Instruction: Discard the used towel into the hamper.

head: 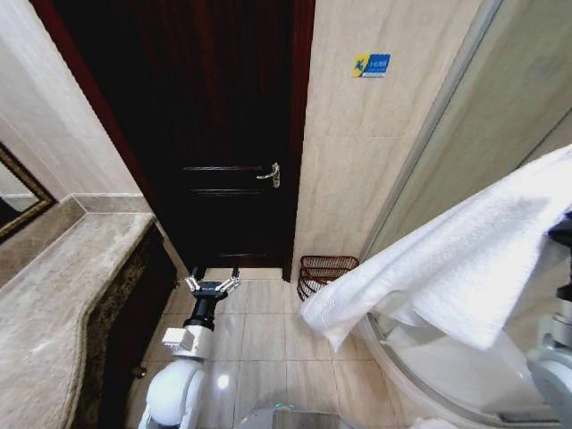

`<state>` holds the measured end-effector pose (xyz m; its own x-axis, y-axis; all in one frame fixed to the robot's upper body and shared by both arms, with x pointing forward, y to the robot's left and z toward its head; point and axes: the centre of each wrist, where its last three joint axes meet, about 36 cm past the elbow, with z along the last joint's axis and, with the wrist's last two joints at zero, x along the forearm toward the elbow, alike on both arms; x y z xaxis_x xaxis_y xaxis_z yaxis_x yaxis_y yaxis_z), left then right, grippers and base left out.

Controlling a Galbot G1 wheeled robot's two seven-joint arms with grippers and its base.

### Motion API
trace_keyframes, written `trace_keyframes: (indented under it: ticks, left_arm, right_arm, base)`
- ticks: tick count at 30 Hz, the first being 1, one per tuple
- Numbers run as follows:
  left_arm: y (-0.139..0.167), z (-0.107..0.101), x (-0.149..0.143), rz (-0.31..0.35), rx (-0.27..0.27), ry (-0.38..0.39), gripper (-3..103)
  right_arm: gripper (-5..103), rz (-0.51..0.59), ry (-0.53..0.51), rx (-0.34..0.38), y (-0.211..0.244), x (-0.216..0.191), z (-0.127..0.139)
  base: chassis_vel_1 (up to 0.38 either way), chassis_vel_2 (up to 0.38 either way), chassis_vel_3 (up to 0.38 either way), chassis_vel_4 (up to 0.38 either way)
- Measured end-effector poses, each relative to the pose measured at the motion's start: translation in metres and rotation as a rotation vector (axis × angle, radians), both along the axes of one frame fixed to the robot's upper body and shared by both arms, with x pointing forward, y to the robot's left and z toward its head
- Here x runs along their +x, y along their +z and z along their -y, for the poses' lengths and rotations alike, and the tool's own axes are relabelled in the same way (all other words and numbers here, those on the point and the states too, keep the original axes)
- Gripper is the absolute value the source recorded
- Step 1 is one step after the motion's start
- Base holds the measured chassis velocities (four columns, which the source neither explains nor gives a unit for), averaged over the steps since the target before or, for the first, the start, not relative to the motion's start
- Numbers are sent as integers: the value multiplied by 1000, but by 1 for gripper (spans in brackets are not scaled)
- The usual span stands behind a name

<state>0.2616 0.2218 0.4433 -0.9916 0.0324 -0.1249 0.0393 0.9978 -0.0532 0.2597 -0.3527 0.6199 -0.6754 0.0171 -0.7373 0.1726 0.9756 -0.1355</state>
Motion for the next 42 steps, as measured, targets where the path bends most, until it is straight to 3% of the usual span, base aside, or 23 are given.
trace_keyframes:
  ticks: [6, 17, 31, 42]
  left_arm:
    - [0, 0, 0, 0, 0, 0, 100]
    - [0, 0, 0, 0, 0, 0, 100]
    - [0, 0, 0, 0, 0, 0, 100]
    - [0, 0, 0, 0, 0, 0, 100]
  right_arm:
    - [5, 22, 75, -22, 18, 14, -7]
    - [5, 61, 184, 12, 33, 52, -5]
    - [5, 78, 164, 18, 33, 87, 14]
    - [5, 49, 201, 11, 30, 109, 14]
  base:
    - [0, 0, 0, 0]
    - [0, 0, 0, 0]
    - [0, 0, 0, 0]
    - [0, 0, 0, 0]
